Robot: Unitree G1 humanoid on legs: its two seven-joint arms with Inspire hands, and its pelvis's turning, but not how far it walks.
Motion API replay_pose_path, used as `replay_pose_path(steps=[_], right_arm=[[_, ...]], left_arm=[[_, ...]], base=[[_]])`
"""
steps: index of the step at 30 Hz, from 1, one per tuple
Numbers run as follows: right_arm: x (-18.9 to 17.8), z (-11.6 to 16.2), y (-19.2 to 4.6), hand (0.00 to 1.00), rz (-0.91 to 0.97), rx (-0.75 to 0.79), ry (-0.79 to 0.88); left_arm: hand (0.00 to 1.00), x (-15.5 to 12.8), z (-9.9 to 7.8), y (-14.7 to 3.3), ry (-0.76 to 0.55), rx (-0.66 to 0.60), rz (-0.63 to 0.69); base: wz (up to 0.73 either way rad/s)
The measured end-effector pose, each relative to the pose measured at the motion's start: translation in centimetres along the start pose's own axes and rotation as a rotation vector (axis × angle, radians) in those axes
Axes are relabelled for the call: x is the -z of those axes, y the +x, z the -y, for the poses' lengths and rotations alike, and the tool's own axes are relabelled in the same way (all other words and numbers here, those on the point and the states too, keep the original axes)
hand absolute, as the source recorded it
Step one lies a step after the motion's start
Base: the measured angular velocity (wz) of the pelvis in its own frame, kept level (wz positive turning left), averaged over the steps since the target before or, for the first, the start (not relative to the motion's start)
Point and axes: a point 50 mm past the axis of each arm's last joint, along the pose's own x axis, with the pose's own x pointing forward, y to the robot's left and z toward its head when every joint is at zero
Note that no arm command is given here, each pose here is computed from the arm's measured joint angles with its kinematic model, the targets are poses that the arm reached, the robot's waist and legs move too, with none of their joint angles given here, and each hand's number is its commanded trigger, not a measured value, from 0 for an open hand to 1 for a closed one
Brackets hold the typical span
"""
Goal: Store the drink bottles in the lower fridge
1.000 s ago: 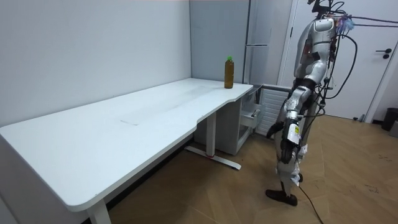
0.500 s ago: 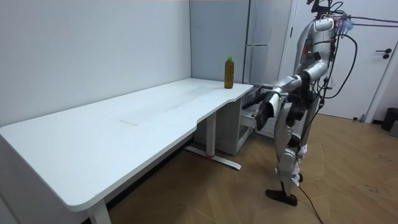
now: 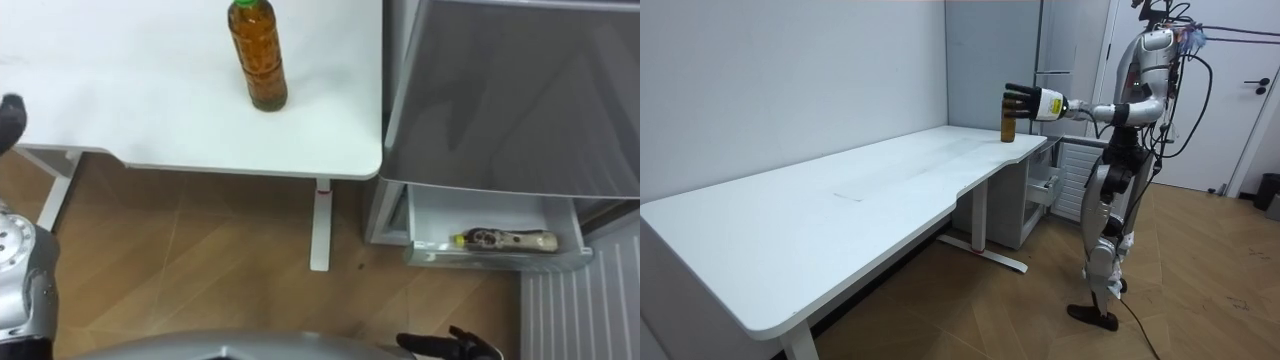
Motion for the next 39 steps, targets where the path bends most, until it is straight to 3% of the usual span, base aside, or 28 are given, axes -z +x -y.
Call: replay_pose_path(steps=[20,27,39], right_arm=[[-1.6,-0.8,0.3,0.0,0.012,-0.057,-0.069],[-1.4,-0.4,0.2,0.0,0.006,-0.064,-0.015],[-1.6,-0.3,0.2,0.0,0.003,-0.067,-0.015]], left_arm=[[0.0,-0.7,6.3,-2.3,-0.078,0.611,-0.023],[0.0,-1.8,7.6,-1.7,-0.198,0.711,-0.038],[0.0,-0.6,7.8,-1.7,-0.171,0.787,-0.124]], base=[[-0.02],[-0.07],[-0.05]])
